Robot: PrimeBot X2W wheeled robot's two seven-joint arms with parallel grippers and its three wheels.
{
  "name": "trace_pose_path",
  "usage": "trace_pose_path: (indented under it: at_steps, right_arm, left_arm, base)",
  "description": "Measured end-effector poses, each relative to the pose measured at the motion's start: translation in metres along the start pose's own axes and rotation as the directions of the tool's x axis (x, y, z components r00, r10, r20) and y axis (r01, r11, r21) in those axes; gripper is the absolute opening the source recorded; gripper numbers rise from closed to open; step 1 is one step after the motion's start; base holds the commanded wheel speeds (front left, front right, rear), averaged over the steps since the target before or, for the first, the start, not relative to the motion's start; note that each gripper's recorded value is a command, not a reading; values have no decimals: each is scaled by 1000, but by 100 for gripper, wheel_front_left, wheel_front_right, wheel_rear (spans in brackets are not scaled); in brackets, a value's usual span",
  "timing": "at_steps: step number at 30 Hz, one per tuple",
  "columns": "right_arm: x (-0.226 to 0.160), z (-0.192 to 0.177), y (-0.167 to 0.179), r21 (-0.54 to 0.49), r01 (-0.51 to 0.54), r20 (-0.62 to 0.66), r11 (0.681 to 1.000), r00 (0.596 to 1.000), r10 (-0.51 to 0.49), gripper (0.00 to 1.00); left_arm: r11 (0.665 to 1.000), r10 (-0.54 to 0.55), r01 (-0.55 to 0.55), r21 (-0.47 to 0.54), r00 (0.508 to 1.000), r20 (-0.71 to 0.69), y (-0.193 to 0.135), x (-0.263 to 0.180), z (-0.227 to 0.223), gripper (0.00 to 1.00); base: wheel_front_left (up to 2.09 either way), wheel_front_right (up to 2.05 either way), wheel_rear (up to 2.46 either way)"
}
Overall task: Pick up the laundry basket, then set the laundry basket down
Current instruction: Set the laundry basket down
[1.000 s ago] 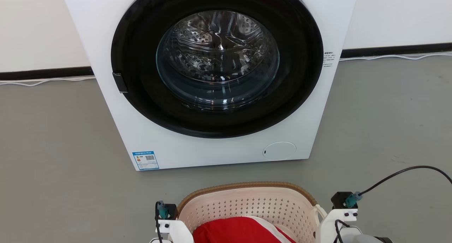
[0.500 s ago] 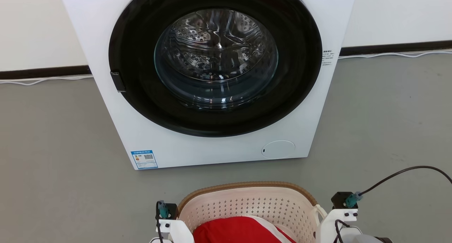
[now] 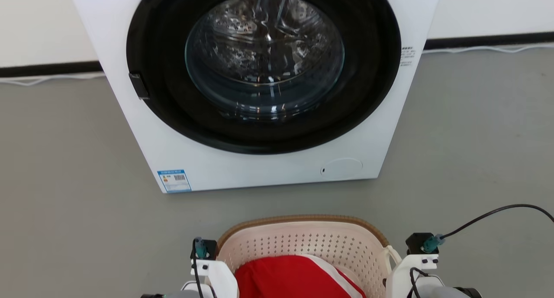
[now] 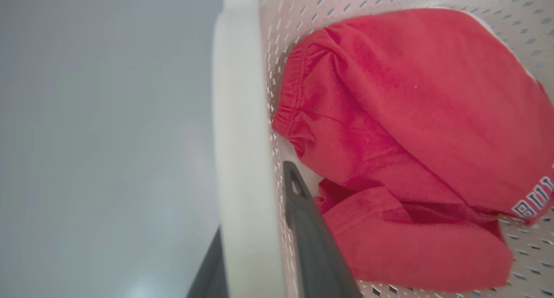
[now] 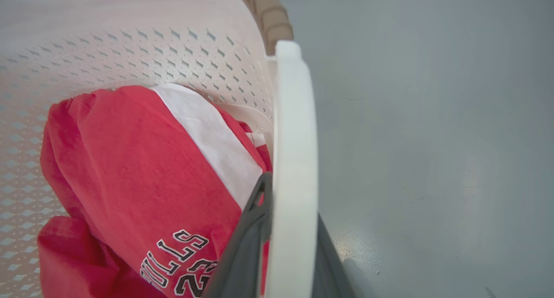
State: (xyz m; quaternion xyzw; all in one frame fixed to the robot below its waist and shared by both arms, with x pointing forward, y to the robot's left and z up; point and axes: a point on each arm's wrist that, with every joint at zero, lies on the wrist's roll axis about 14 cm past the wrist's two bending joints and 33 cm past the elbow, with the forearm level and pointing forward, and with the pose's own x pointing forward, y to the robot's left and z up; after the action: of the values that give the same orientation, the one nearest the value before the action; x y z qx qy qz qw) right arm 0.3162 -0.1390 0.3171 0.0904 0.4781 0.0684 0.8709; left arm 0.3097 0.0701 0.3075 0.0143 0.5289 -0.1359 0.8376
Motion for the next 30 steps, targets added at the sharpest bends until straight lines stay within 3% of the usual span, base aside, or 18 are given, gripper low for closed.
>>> trace_pose_path:
  at_steps: [11, 18, 30]
  right_arm:
    - [31, 32, 4, -30, -22, 67, 999, 997, 24, 0]
    - [65, 65, 3, -40, -30, 134, 999, 990, 35, 0]
    - [128, 89, -4, -45, -35, 180, 998, 983, 43, 0]
  left_arm:
    - [999, 36, -35, -8, 998, 51, 18, 26, 37, 0]
    - [997, 63, -58, -42, 990, 125, 35, 57, 71, 0]
    - [993, 101, -86, -84, 978, 182, 60, 116, 102, 0]
  base:
    - [0, 0, 0]
    - [0, 0, 0]
    - [0, 0, 0]
